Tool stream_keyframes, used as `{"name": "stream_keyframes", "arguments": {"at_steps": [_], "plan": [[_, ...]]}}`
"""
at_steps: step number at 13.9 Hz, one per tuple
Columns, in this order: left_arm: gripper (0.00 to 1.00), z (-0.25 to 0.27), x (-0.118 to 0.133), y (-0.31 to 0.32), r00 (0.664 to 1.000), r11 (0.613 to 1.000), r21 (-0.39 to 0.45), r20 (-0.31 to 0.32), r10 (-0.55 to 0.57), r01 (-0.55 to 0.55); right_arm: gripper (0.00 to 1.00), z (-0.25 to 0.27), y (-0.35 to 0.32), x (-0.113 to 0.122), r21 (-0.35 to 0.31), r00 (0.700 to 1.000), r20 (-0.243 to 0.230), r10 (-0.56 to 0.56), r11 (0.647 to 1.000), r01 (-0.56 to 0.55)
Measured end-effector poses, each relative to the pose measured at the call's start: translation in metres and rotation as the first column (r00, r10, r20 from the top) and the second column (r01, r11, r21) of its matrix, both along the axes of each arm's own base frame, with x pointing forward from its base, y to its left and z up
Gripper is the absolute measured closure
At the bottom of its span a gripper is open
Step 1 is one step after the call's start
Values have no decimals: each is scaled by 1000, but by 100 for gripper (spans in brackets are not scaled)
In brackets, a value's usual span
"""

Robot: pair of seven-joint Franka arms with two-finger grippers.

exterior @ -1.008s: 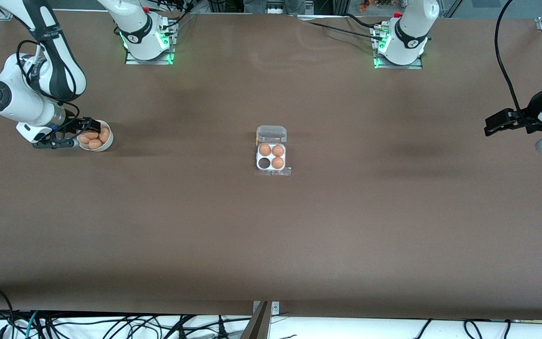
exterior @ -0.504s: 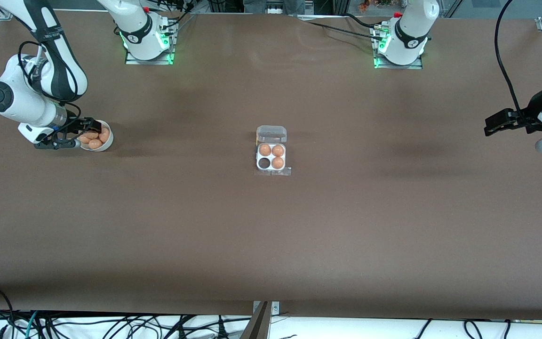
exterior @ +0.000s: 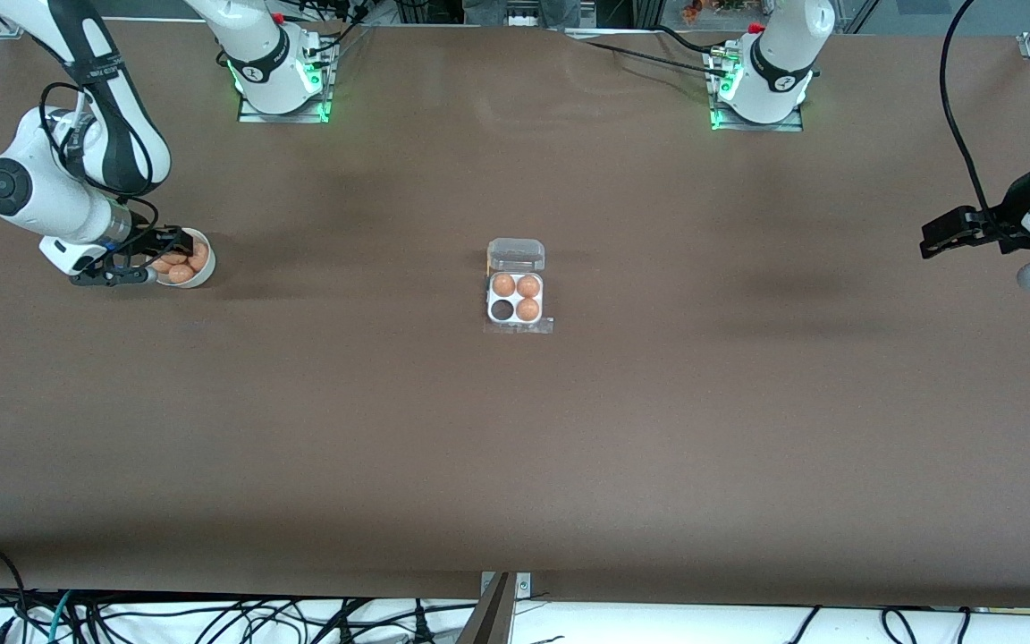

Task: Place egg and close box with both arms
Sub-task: 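Close the right gripper on one brown egg and lift it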

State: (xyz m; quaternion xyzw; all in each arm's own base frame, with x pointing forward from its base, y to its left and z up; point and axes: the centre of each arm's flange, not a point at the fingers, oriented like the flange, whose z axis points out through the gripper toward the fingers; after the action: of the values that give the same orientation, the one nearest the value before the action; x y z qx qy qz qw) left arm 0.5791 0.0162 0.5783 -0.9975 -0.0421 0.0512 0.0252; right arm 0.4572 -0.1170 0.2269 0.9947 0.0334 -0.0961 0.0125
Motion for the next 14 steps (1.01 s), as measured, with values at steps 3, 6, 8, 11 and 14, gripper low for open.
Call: {"name": "stream_keyframes", "arguments": {"at_steps": [3,6,8,11,14], "plan": [[0,0,0,0,1000,1000,0,0,0,0,37,0,0,0,3,1000,2,-6,1000,6],[0,0,0,0,1000,1000,0,0,0,0,41,0,1,0,6,1000,3,-11,1000,11],[0,0,0,0,1000,1000,0,0,-1,1,44,0,1,0,6,1000,3,-10,1000,10],[0,-1,0,0,1000,1000,0,-1,-1,1,47,0,3,1,7,1000,4,-8,1000,8],[0,-1,0,0,1000,1000,0,-2,-1,1,52,0,3,1,7,1000,4,-8,1000,8]]}}
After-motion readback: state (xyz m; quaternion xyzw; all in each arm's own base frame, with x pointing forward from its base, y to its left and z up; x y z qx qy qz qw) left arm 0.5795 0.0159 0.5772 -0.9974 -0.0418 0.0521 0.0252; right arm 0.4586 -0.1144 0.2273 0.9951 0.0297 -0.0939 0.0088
